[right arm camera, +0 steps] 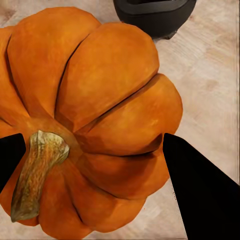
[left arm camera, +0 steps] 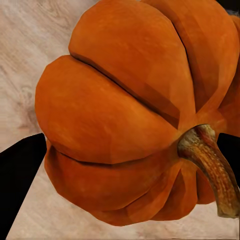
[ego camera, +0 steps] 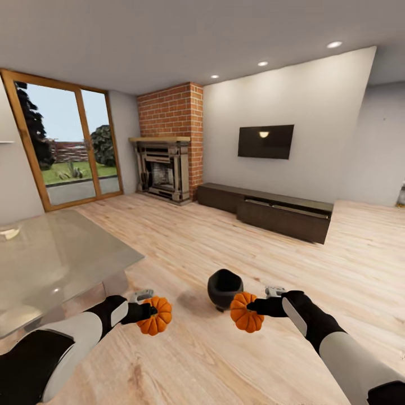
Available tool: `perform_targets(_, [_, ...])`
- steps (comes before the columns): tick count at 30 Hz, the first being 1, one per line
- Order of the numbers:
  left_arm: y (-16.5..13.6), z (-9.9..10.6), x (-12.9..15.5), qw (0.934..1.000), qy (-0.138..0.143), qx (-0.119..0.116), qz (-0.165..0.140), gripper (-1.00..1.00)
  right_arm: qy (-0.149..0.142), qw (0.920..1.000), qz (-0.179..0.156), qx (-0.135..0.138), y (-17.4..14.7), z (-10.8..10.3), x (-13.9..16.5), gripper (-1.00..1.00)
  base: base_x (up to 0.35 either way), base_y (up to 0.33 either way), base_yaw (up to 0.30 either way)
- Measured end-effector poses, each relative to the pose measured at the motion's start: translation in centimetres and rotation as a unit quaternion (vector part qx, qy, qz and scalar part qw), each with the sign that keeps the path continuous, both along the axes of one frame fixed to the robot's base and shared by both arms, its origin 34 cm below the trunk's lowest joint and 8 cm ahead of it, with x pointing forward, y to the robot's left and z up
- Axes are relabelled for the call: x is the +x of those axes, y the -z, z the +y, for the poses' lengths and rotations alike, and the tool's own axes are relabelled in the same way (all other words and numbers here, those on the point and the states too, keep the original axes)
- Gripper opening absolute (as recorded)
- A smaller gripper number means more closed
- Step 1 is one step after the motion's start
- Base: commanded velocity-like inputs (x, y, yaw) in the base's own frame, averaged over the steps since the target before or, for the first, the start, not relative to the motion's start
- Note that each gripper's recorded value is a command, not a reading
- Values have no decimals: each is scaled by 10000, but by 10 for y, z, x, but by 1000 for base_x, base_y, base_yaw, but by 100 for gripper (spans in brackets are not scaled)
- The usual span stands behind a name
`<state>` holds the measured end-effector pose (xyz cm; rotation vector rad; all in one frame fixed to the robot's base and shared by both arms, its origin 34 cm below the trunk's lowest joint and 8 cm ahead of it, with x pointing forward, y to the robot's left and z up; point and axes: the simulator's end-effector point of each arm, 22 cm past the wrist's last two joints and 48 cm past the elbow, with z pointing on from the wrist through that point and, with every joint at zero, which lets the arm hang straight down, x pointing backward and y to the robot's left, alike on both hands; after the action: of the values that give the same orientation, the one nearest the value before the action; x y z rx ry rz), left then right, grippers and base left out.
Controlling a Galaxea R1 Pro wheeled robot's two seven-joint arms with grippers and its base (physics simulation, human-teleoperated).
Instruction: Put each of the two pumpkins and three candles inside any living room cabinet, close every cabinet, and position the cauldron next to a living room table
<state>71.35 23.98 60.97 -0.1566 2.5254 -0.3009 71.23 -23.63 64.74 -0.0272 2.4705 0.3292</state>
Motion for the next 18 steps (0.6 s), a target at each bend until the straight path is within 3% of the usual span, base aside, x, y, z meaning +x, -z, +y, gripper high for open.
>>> perform_targets(11, [-27,-19,4,9999,101,-79,-41,-100,0,10000,-36,-2,-26,0,3,-100,0,0,-274])
perform_targets(18, [-43,-21,6,9999,128,-62,-67,-100,0,10000,-58,-2,-42,0,5,-100,0,0,-274])
